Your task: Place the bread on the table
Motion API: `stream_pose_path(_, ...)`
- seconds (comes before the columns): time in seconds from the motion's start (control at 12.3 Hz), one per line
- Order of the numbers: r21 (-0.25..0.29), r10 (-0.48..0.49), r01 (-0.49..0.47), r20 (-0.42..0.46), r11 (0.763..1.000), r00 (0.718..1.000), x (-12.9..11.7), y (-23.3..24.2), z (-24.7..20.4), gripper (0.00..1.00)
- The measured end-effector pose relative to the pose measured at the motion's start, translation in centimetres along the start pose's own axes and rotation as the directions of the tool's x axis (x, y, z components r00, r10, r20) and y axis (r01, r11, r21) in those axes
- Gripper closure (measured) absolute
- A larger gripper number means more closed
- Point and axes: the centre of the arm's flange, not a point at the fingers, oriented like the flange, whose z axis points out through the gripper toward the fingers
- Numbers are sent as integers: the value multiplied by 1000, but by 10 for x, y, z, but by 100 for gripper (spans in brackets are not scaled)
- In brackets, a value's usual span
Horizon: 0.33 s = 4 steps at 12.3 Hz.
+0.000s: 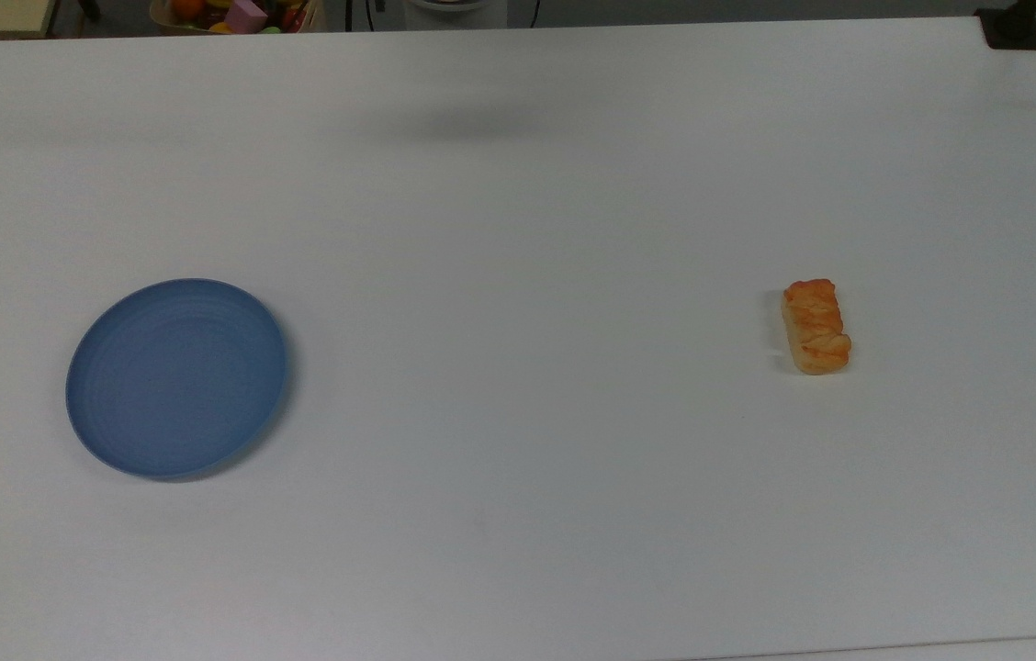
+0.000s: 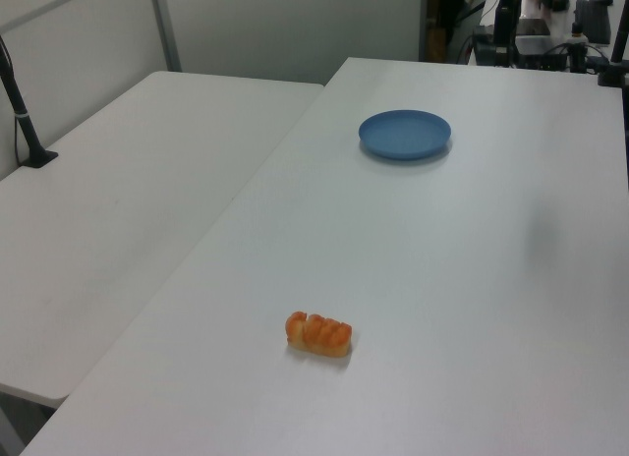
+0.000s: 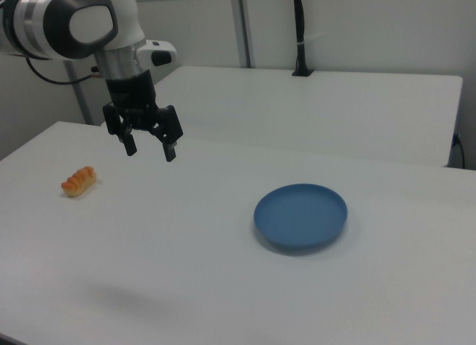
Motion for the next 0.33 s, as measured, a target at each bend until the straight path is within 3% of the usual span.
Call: stream_pose_path(0.33, 0, -1, 1, 1, 1000, 1000, 0, 0, 1, 0)
